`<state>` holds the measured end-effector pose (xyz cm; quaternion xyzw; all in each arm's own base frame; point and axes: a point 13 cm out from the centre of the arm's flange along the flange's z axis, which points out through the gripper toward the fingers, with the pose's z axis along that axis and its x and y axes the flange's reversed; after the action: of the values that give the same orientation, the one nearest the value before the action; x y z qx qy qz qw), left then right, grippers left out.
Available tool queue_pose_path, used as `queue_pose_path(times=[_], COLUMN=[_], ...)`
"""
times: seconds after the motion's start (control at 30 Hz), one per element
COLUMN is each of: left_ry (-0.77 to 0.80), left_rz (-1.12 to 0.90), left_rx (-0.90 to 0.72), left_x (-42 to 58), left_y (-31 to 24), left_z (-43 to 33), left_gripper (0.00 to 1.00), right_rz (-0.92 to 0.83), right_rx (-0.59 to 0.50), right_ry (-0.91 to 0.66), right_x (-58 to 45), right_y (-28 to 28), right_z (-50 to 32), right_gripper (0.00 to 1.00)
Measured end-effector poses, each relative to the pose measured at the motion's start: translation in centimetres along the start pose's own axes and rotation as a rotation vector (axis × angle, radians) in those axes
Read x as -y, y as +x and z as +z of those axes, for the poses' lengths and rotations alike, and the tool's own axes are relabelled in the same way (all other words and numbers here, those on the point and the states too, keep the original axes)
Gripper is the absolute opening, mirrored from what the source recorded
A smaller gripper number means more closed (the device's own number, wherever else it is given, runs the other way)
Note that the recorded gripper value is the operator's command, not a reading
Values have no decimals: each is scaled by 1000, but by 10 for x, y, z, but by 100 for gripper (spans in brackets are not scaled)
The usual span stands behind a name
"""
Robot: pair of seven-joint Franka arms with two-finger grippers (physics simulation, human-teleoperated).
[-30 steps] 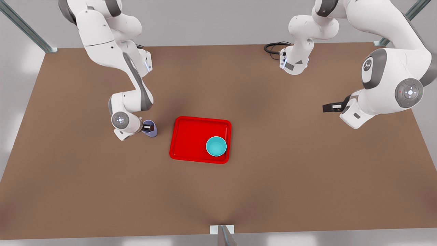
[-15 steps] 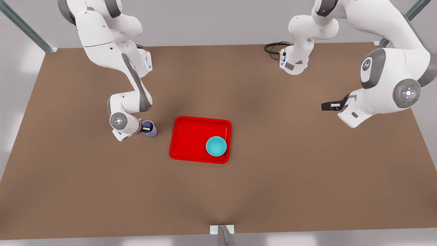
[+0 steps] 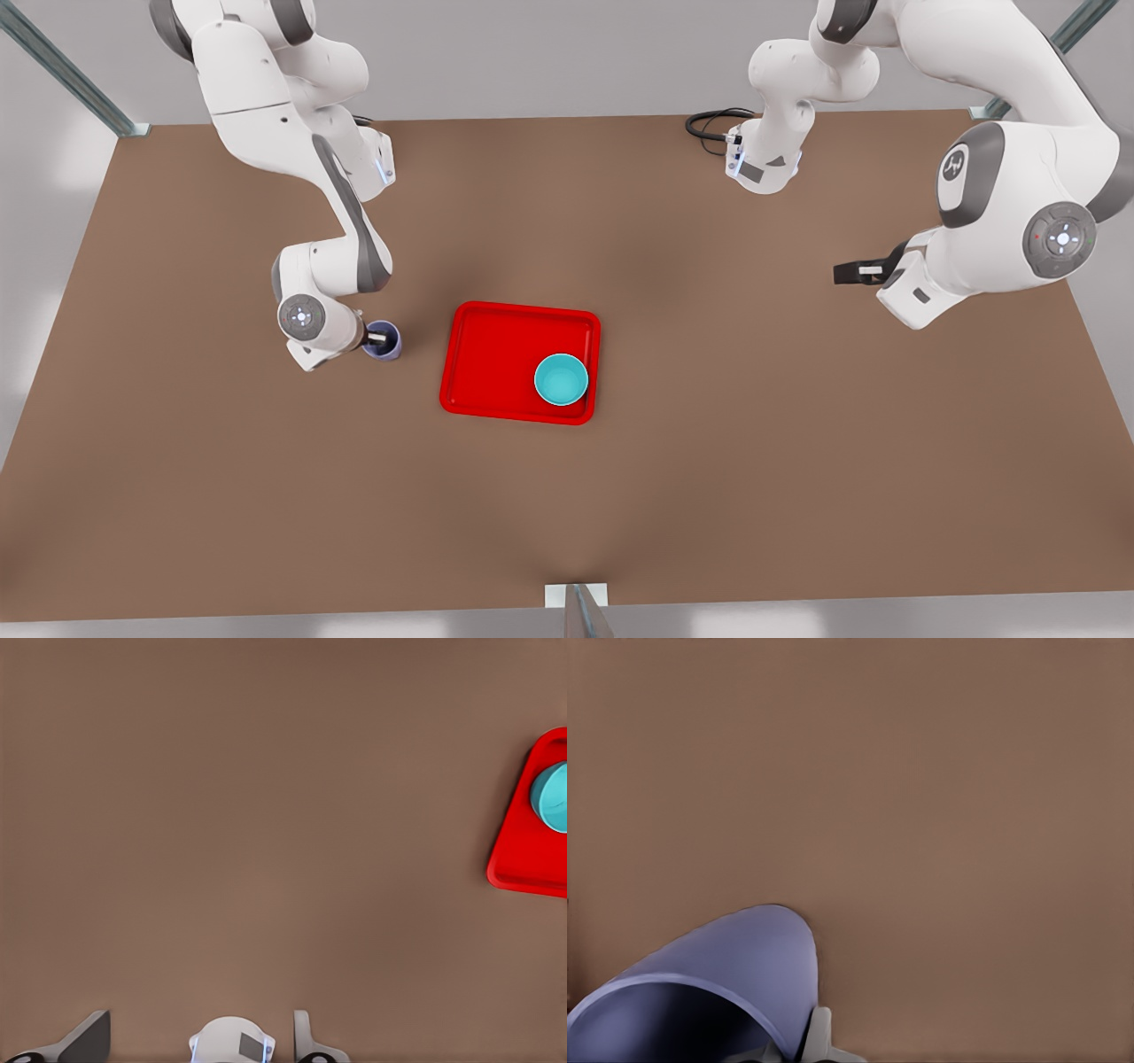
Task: Place the bowl on the tray with the left arm and the cup on the tray with the right arm
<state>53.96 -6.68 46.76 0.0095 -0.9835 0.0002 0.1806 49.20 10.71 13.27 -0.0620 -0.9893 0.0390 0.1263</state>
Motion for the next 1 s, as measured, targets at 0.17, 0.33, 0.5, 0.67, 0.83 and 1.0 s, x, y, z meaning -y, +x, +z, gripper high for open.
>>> queue_pose_path(times=[0.17, 0.33, 0.5, 0.67, 0.83, 1.0], left_ry=[0, 0, 0, 0, 0, -1], left_rz=[2, 2, 2, 1, 1, 1], left_rx=[0, 0, 0, -1, 0, -10], left_x=[1, 1, 1, 1, 1, 1], left_y=[0, 1, 1, 1, 1, 3], left_z=[0, 0, 0, 0, 0, 0], left_gripper=[100, 100, 100, 100, 100, 100], right_rz=[-71, -170, -190, -160, -143, -114], right_rx=[77, 132, 101, 70, 64, 76], right_ry=[-21, -78, -94, -108, -108, -76], right_x=[-50, -158, -207, -215, -216, -210], right_y=[-18, -21, -10, -11, -14, -18], right_z=[-56, -84, -45, -16, -5, -5], right_gripper=[21, 21, 21, 21, 100, 100])
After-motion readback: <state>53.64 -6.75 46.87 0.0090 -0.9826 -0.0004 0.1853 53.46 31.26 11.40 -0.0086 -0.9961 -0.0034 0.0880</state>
